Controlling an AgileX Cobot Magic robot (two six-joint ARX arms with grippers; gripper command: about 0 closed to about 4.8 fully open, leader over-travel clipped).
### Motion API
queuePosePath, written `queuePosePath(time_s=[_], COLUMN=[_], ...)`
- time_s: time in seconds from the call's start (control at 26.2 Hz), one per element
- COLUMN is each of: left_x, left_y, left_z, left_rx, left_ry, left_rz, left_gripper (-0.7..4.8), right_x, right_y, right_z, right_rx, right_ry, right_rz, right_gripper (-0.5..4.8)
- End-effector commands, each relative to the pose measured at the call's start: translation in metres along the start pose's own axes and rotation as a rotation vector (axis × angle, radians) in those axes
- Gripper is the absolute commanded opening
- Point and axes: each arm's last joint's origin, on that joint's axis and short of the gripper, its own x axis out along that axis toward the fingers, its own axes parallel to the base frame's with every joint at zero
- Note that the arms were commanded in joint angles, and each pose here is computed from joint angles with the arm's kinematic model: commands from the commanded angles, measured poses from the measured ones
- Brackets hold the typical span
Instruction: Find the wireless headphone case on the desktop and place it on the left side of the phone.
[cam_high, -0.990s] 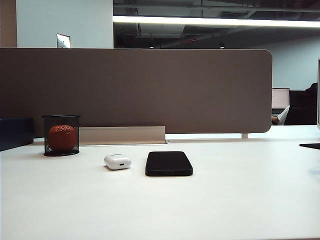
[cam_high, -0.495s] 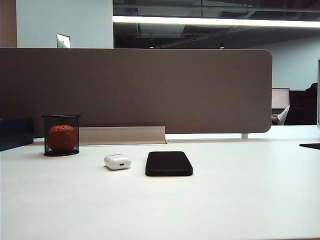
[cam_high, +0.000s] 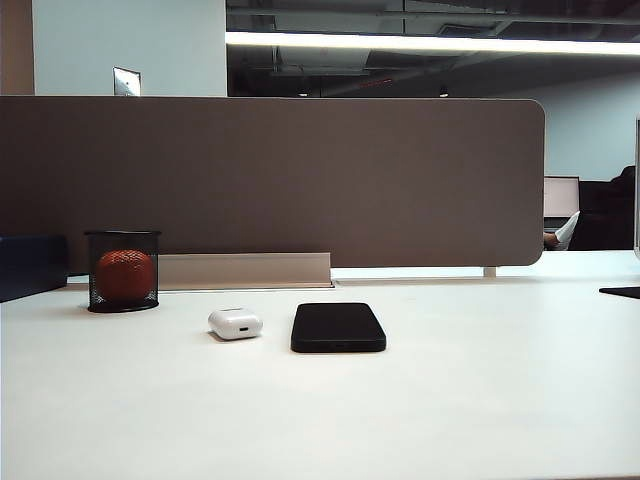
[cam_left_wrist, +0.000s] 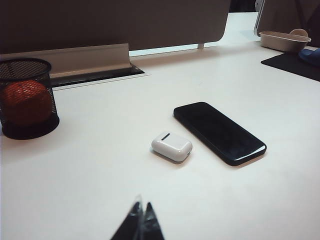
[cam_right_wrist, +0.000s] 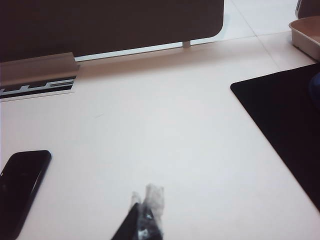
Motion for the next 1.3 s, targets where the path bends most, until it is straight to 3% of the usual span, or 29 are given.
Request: queuePosePath(time_s=[0.04,0.42,0.61,0.91,1.3], left_x=[0.0,0.0,-0.001,-0.003,-0.004], left_y=[0.0,0.002,0.006,0.009,0.011], left_z=[0.002,0.002,0.003,0.015,0.019], left_rx=[0.007,0.007,0.01,0.047,0.054], left_ry=[-0.014,-0.012,-0.017,-0.139,-0.186], left_rz=[-0.001,0.079,0.22,0.336,0.416], left_gripper=[-0.06,-0.06,-0.06,-0.06,-0.06], right_x=[0.003,0.017,0.02,0.021,0.018], right_y=[-0.001,-0.01,-0.014,-0.016,-0.016], right_z=[-0.015,-0.076,-0.104,-0.125,-0.125], right_rx=[0.005,0.021,0.005,-0.02,-0.152], right_ry=[-0.053,-0.078,-0.137,-0.193,-0.23], right_rz=[0.037,0.042,0.032,0.034,-0.004], right_gripper=[-0.06,-0.06,-0.06,-0.06,-0.06])
